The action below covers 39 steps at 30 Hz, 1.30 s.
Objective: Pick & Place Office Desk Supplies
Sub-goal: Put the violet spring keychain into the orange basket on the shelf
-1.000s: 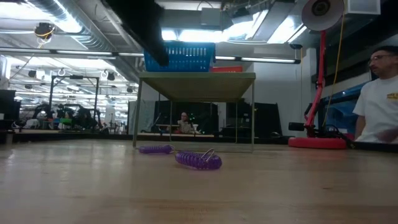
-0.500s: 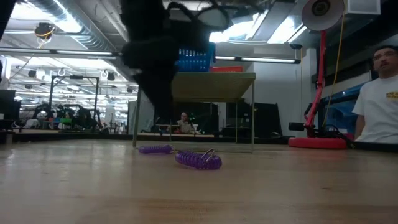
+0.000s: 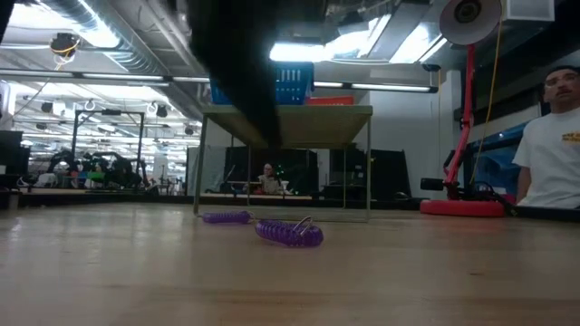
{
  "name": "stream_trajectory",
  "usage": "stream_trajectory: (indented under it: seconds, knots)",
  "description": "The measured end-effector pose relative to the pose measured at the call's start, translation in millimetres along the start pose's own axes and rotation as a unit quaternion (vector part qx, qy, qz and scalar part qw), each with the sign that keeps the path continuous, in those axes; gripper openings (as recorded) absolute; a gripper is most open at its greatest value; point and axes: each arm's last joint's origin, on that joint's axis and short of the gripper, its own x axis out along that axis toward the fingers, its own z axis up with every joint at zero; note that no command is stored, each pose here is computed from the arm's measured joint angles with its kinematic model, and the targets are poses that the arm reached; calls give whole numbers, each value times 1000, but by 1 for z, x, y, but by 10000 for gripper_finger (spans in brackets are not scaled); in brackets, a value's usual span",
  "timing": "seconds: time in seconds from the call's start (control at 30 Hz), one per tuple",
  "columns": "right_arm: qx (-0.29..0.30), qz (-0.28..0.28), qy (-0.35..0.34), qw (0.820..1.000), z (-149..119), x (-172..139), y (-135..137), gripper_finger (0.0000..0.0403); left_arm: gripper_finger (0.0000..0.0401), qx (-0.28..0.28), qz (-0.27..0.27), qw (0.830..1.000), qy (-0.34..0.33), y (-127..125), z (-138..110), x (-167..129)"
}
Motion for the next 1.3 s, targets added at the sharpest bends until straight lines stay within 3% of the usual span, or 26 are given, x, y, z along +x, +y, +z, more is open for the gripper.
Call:
stream_trajectory:
  seconds: [0.1, 0.27, 0.5, 0.67, 1.3]
  knots:
    - [-5, 0, 0, 1000, 0, 0, 0, 206, 178, -6, -45, 998, -36, -16, 7, -6]
    - [-5, 0, 0, 1000, 0, 0, 0, 206, 175, -20, -44, 999, -3, -22, -1, 16]
    - [-6, 10, 5, 1000, 0, 0, 1, 206, 167, -74, -45, 996, 14, -9, 2, 45]
    - [4, 11, 5, 1000, 0, 0, 1, 206, 166, -101, -25, 995, 9, 7, 7, 47]
    - [-15, 8, 14, 1000, -2, 0, 0, 206, 166, -62, -39, 994, 86, 7, -7, 64]
